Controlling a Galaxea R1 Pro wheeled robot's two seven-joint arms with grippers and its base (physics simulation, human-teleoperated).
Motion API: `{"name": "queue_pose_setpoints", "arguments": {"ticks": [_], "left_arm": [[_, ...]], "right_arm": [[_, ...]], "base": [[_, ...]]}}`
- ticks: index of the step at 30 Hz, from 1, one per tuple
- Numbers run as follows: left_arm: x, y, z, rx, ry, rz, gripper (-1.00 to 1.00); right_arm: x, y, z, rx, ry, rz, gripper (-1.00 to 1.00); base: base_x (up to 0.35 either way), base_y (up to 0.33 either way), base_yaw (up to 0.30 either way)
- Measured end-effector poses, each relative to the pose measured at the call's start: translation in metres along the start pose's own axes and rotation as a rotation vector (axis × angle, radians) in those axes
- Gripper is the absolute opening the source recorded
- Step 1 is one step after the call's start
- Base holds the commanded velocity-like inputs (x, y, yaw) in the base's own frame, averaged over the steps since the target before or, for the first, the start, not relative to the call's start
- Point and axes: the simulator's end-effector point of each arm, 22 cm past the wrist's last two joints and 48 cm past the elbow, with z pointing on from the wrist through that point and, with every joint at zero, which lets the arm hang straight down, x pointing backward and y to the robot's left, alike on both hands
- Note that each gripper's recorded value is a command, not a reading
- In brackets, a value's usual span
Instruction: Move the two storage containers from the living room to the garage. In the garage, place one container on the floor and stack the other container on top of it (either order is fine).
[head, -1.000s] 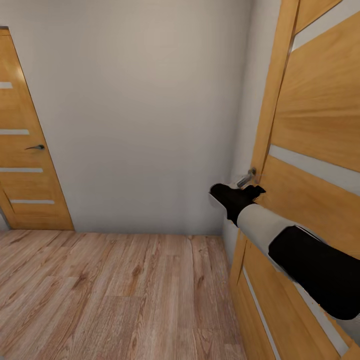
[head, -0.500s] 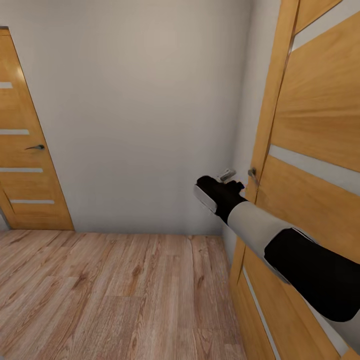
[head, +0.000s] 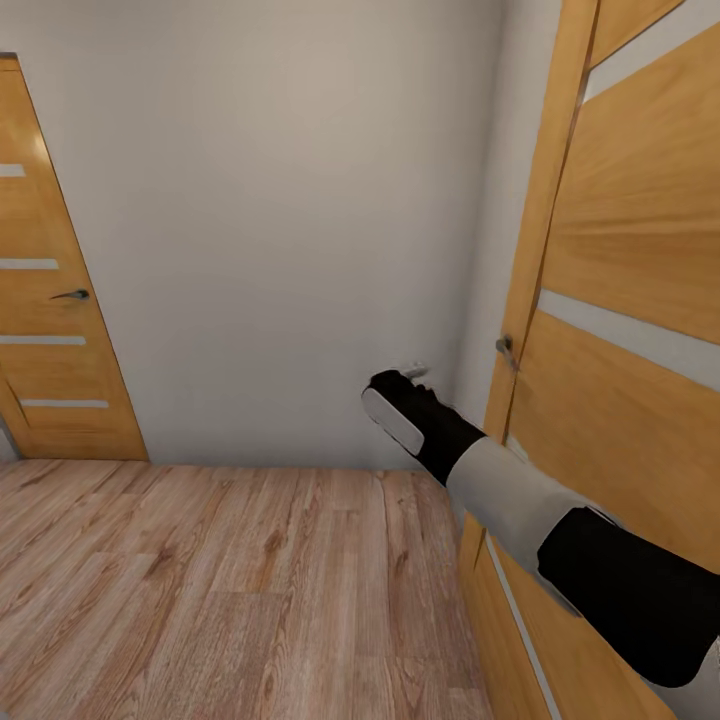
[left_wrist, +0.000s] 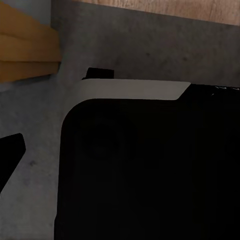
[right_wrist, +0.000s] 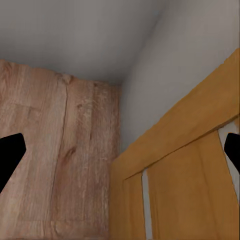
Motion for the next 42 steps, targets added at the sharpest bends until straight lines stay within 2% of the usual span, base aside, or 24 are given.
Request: {"name": "queue_pose_setpoints", "arguments": {"ticks": [5, 8, 13, 20, 26, 34, 42], "left_arm": [[0.000, 0.000, 0.000, 0.000, 0.000, 0.000, 1.00], [0.000, 0.000, 0.000, 0.000, 0.000, 0.000, 1.00], [0.000, 0.000, 0.000, 0.000, -0.001, 0.000, 1.00], [0.000, 0.000, 0.000, 0.000, -0.001, 0.000, 1.00], [0.000, 0.000, 0.000, 0.000, 0.000, 0.000, 1.00], [0.000, 0.000, 0.000, 0.000, 0.000, 0.001, 1.00], [0.000, 0.000, 0.000, 0.000, 0.000, 0.001, 1.00]], "right_arm": [[0.027, 0.024, 0.005, -0.057, 0.019, 0.006, 1.00], [0.038, 0.050, 0.005, -0.159, 0.032, 0.005, 1.00], [0.047, 0.066, 0.005, -0.221, 0.043, 0.003, 1.00], [0.061, 0.076, 0.007, -0.241, 0.053, -0.001, 1.00], [0.062, 0.080, 0.006, -0.257, 0.054, 0.000, 1.00], [0.063, 0.092, 0.003, -0.311, 0.056, 0.001, 1.00], [0.064, 0.095, 0.002, -0.326, 0.058, 0.001, 1.00]], "base": [[0.000, 0.000, 0.000], [0.000, 0.000, 0.000], [0.000, 0.000, 0.000], [0.000, 0.000, 0.000], [0.000, 0.000, 0.000], [0.000, 0.000, 0.000], [0.000, 0.000, 0.000]]}}
